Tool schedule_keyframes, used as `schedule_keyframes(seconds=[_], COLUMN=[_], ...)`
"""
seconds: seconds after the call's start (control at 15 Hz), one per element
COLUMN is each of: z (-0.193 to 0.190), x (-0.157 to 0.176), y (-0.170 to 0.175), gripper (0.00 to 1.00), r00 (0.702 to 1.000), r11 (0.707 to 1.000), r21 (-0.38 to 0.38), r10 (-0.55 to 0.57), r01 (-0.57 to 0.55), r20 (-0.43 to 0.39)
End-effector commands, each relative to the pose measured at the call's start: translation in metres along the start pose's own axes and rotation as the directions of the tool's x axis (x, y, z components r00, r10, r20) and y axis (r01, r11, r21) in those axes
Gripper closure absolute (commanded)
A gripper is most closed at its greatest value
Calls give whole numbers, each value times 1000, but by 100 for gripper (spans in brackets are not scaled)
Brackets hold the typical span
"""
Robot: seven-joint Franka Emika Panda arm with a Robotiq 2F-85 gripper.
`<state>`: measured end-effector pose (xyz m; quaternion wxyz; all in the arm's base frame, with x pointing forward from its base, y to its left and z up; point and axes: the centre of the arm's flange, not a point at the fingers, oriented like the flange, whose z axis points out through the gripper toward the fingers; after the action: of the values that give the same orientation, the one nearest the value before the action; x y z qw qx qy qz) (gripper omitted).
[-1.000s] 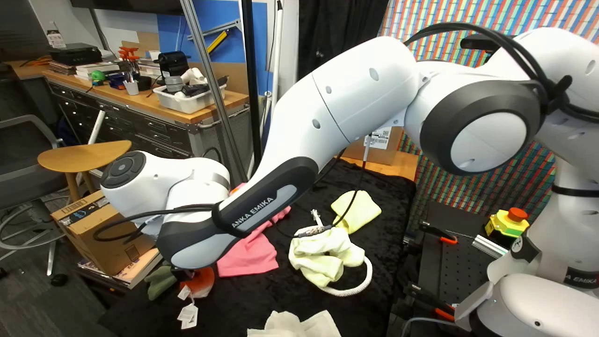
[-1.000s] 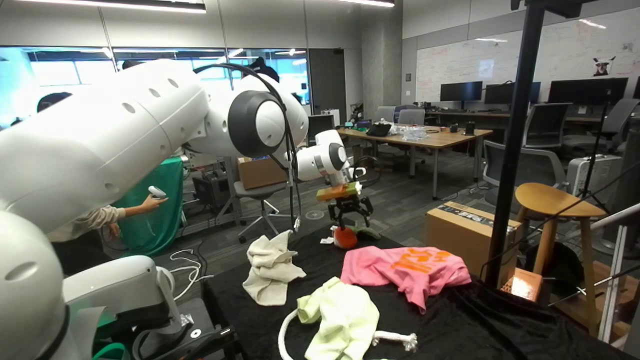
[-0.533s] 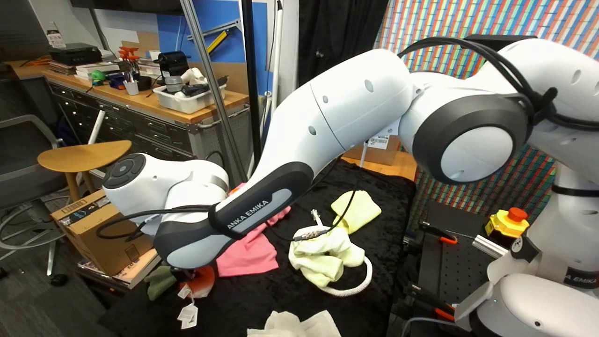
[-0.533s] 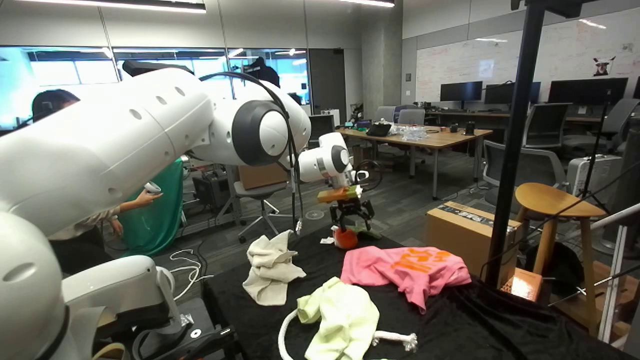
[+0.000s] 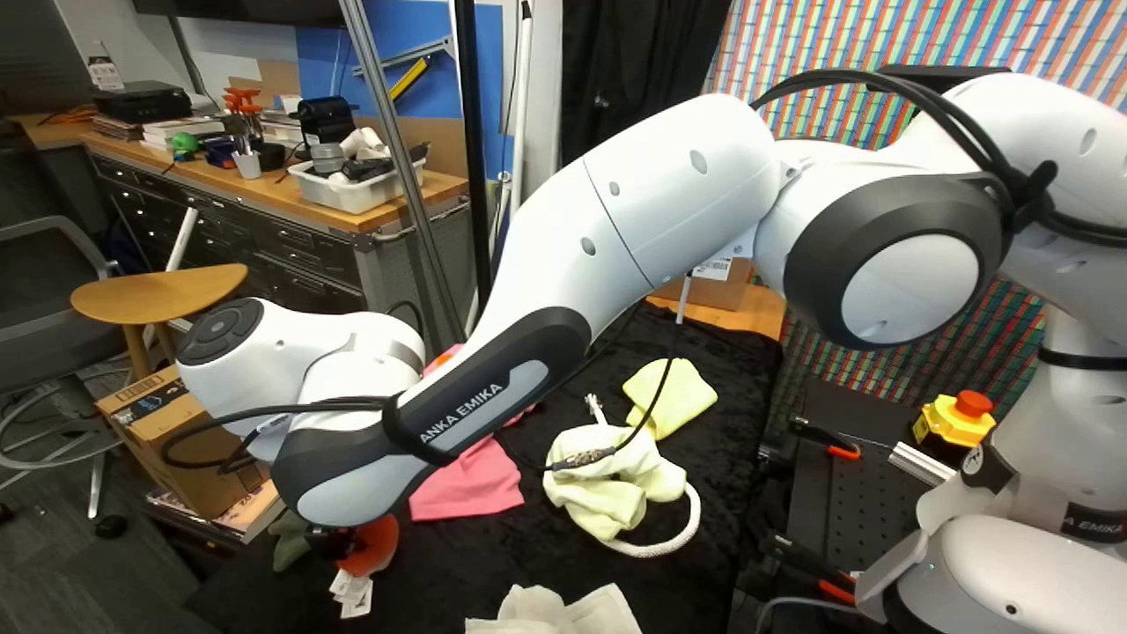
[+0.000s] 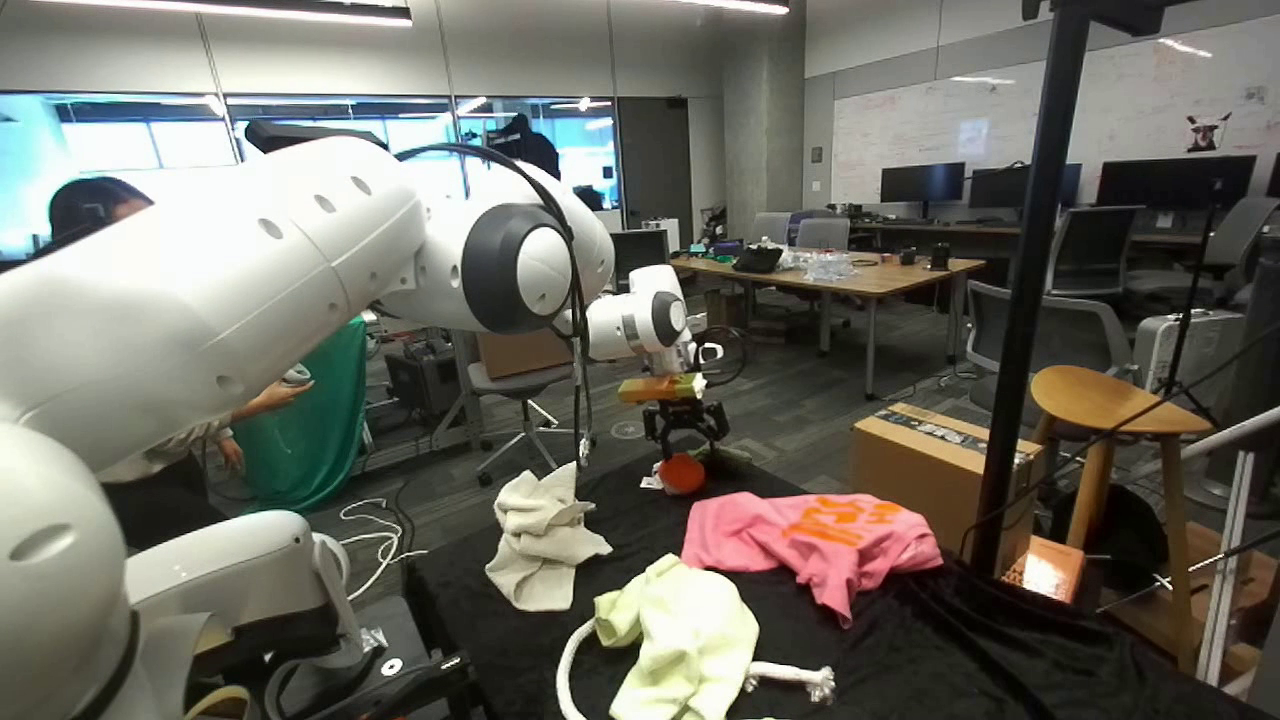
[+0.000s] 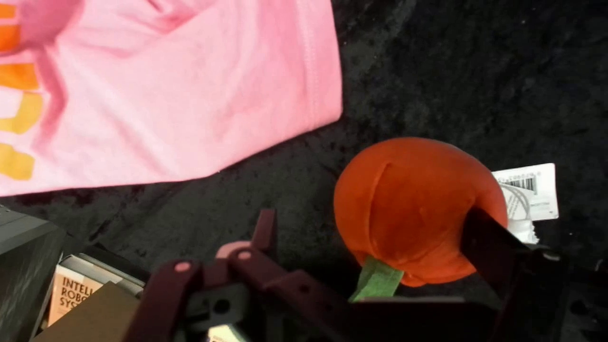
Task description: Group up the objects on the table
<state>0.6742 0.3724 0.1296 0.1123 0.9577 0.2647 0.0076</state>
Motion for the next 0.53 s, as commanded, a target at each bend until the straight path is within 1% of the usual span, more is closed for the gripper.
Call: schedule_keyframes(seconds=[0.0,0.33,0.47], z=[-5,3,4], x=[-3,-17,-26], y=[-2,10,16], gripper=[0,0,0], r00=[1000,995,992], r11=[998,991,987], r21=[55,109,117], r10=[31,88,114], r01=[-31,-83,-108], r20=[-2,-41,-52])
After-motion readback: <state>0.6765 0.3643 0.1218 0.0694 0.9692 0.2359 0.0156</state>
